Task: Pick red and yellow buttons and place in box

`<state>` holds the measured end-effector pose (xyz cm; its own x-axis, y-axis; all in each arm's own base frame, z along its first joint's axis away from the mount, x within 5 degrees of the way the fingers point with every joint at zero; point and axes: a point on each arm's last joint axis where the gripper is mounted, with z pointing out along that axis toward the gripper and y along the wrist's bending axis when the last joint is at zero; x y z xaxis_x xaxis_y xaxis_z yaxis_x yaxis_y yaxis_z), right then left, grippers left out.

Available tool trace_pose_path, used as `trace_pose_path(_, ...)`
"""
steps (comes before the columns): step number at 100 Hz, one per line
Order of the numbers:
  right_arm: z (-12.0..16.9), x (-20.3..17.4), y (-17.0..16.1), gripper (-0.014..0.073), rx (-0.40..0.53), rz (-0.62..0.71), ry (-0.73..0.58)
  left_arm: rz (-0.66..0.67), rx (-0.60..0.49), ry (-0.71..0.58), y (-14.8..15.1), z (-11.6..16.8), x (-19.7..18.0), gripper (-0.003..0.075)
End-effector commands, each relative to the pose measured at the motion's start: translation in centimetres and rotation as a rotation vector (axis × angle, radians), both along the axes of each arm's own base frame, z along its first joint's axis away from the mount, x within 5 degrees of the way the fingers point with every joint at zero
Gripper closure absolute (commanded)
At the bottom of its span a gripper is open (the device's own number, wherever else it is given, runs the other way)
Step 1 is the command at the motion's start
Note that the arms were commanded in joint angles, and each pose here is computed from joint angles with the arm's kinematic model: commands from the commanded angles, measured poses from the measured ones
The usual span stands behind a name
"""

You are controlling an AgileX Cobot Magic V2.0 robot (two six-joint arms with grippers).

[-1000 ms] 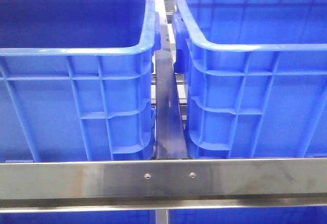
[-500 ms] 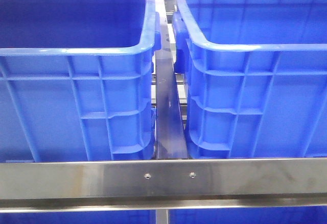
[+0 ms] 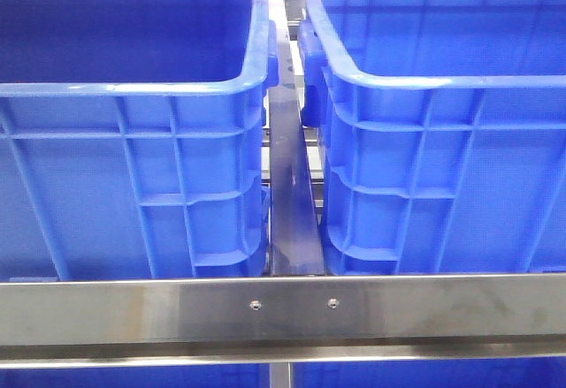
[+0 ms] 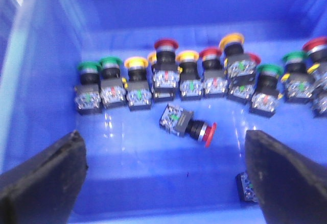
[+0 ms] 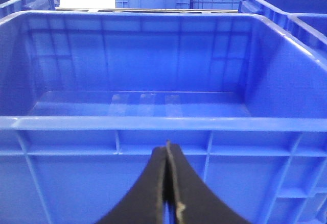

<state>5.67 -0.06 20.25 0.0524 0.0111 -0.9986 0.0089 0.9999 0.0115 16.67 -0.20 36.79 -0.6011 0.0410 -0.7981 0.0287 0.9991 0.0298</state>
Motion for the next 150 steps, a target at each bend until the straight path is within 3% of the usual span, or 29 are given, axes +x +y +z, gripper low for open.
trace_pose_path(1,1.3,-0.4,0.0,0.0664,-0.006,0.0,-0.113,-0.007,-0.024,-0.025,-0.3,1.5,1.9,0.0112)
trace_pose_path(60,1.3,-0.4,0.0,0.0664,-0.006,0.0,-0.113,-0.007,-0.037,0.4,-0.7,-2.2,15.3,0.0112)
trace_pose_path(109,1.3,-0.4,0.0,0.0664,-0.006,0.0,-0.113,-0.004,-0.032,0.472,-0.8,-6.2,22.3,0.0113)
trace_pose_path(150,1.3,-0.4,0.0,0.0664,-0.006,0.0,-0.113,-0.002,-0.032,0.492,-0.9,-8.9,24.3,0.0113)
